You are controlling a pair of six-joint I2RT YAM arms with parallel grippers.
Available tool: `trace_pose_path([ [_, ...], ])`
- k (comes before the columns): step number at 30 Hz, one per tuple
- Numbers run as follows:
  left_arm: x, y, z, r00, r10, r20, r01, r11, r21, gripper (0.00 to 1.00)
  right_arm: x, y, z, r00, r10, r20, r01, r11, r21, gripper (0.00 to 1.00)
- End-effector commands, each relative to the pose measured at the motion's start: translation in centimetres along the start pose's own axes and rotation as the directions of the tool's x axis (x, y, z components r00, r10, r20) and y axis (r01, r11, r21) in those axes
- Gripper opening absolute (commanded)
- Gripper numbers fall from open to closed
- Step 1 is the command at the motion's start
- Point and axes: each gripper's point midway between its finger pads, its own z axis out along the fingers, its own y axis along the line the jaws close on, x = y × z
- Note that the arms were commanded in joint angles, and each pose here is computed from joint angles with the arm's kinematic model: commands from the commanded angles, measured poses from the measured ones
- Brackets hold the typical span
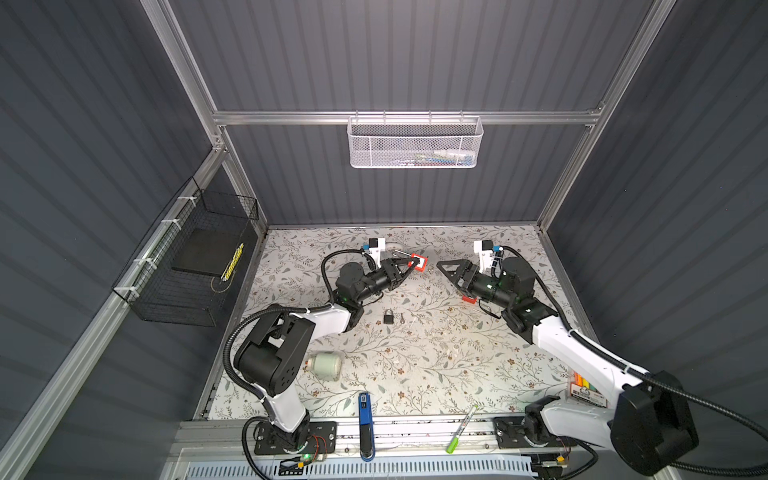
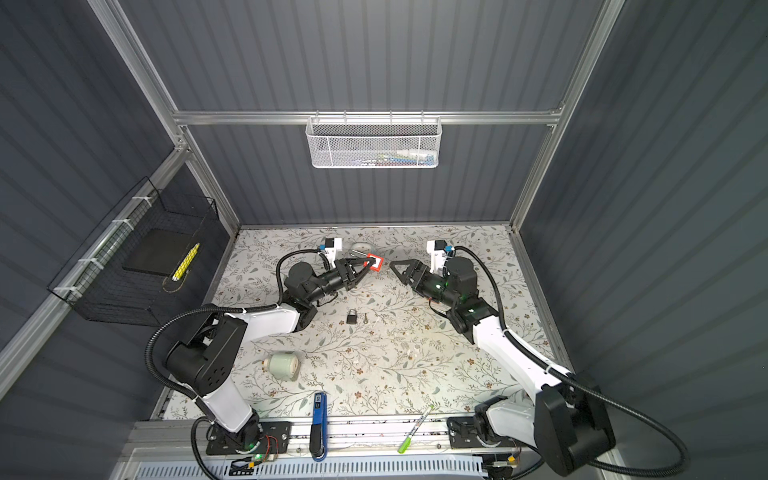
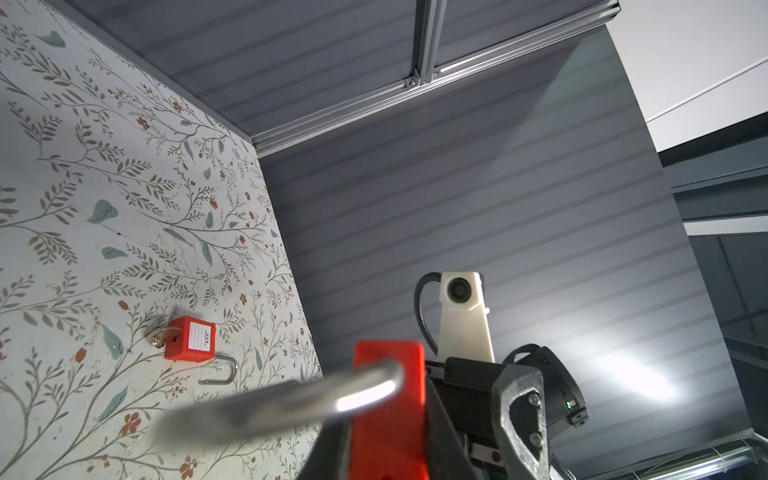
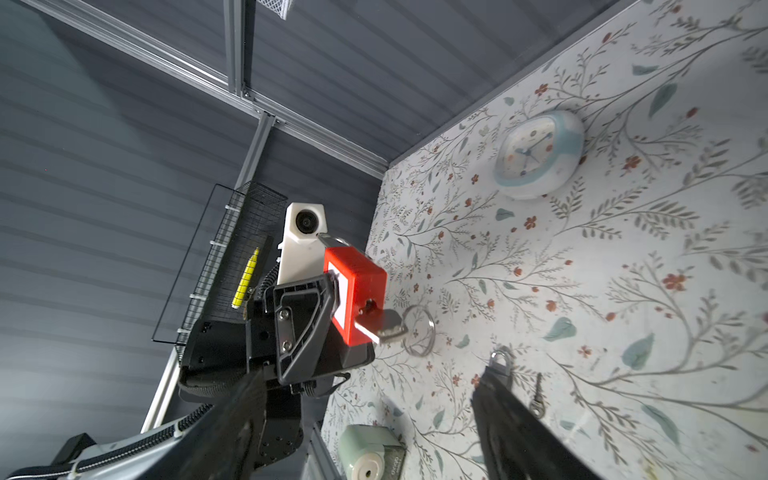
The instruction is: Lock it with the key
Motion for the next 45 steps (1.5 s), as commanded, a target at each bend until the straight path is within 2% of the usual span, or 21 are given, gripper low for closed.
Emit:
trace_pose_path([
  [1, -1.0, -4.0, 0.2, 0.998, 0.056, 0.030, -0.059, 0.993, 0.106, 0.00, 0.1, 1.8, 1.0, 0.998, 0.042, -0.039, -0.047, 0.990, -0.136, 0.80],
  [7, -1.0, -4.1, 0.3, 0.998, 0.052, 0.024, -0.054, 0.992, 0.111, 0.00, 0.0, 2.7, 2.1, 0.996, 0.072, -0.057, -0.083, 0.967, -0.240, 0.80],
  [15, -1.1, -4.7, 0.4, 0.999, 0.049, 0.018, -0.051, 0.990, 0.129, 0.00, 0.4, 2.2, 4.1, 0.992, 0.096, -0.083, -0.115, 0.954, -0.278, 0.78],
  [20, -1.0, -4.7, 0.3, 0.999, 0.050, 0.018, -0.052, 0.991, 0.125, 0.00, 0.3, 3.3, 4.8, 0.990, 0.104, -0.095, -0.130, 0.930, -0.344, 0.67],
  [28, -1.0, -4.8, 0.3, 0.998, 0.052, 0.016, -0.054, 0.991, 0.125, 0.00, 0.7, 3.4, 4.9, 0.993, 0.084, -0.089, -0.109, 0.935, -0.338, 0.43],
  [34, -0.9, -4.9, 0.3, 0.998, 0.056, 0.011, -0.057, 0.991, 0.124, 0.00, 0.5, 3.6, 4.9, 0.993, 0.080, -0.081, -0.103, 0.933, -0.345, 0.38],
  [39, -0.9, -4.8, 0.2, 0.998, 0.057, 0.011, -0.058, 0.991, 0.118, 0.00, 0.3, 3.8, 4.7, 0.995, 0.075, -0.069, -0.095, 0.931, -0.353, 0.37],
  [45, -0.9, -4.8, 0.2, 0.998, 0.055, 0.012, -0.056, 0.992, 0.118, 0.00, 0.3, 4.0, 4.7, 0.995, 0.077, -0.068, -0.097, 0.925, -0.369, 0.28],
])
